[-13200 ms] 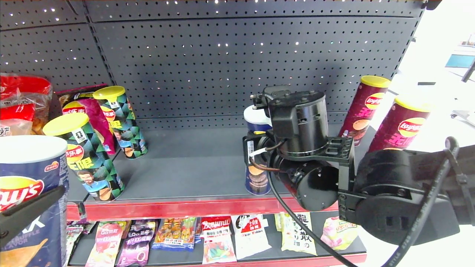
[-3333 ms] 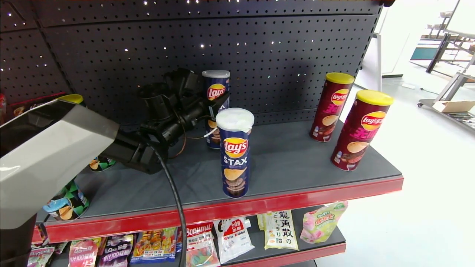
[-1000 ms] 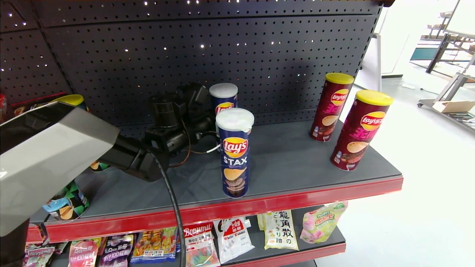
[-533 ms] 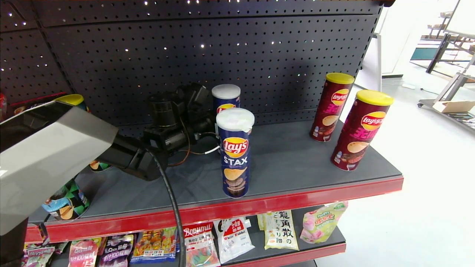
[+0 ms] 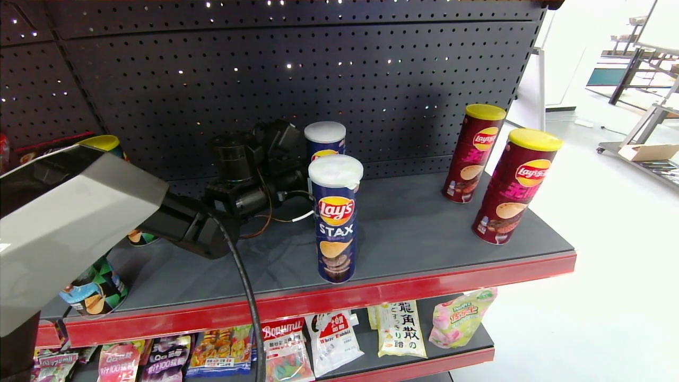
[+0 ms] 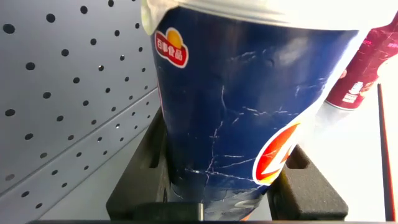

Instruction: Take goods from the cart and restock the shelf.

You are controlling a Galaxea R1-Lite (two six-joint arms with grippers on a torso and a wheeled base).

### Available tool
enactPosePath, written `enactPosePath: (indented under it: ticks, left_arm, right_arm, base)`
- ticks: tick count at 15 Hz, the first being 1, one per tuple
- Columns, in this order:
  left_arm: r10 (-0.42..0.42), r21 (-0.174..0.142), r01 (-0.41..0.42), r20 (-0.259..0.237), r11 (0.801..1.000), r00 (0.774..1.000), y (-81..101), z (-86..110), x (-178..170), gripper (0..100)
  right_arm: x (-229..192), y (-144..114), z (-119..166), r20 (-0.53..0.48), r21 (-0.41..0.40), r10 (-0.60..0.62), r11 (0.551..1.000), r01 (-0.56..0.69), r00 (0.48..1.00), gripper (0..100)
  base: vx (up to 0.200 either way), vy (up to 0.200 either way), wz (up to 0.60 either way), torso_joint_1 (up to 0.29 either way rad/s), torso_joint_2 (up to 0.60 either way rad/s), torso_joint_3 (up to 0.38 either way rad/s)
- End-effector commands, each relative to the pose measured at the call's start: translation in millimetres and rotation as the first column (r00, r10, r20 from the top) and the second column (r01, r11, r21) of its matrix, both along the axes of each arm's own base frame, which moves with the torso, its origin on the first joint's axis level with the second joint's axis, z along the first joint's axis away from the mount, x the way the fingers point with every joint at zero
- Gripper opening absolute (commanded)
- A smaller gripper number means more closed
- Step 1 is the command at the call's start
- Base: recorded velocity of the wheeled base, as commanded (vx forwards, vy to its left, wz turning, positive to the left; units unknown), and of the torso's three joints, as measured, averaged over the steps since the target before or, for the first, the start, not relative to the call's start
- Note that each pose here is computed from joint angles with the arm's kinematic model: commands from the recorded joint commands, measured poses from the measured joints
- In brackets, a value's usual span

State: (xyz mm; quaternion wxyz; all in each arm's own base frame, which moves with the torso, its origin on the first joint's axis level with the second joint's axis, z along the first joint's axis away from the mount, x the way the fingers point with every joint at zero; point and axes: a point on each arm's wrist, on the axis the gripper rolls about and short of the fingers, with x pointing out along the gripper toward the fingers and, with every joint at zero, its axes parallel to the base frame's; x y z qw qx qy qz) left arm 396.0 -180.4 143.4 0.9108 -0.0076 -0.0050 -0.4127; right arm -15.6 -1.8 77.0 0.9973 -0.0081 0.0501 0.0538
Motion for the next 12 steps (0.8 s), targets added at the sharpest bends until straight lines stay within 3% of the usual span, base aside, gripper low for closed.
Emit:
enactPosePath:
  ticks: [1, 12]
  left_arm:
    - [0.007, 0.001, -0.007, 0.001, 1.0, 1.0, 2.6, -0.1, 1, 0]
    - [0.027, 0.01, -0.027, -0.01, 1.0, 1.0, 12.8, 4.1, -1, 0]
  right_arm:
    - [0, 0, 0, -0.002, -0.001, 0.0, 1.0, 0.0, 1.0, 100]
    - [0, 0, 0, -0.002, -0.001, 0.0, 1.0, 0.0, 1.0, 100]
  base:
    - [0.0, 0.0, 0.0, 0.0, 0.0, 0.0]
    - [0.0, 0.0, 0.0, 0.0, 0.0, 0.0]
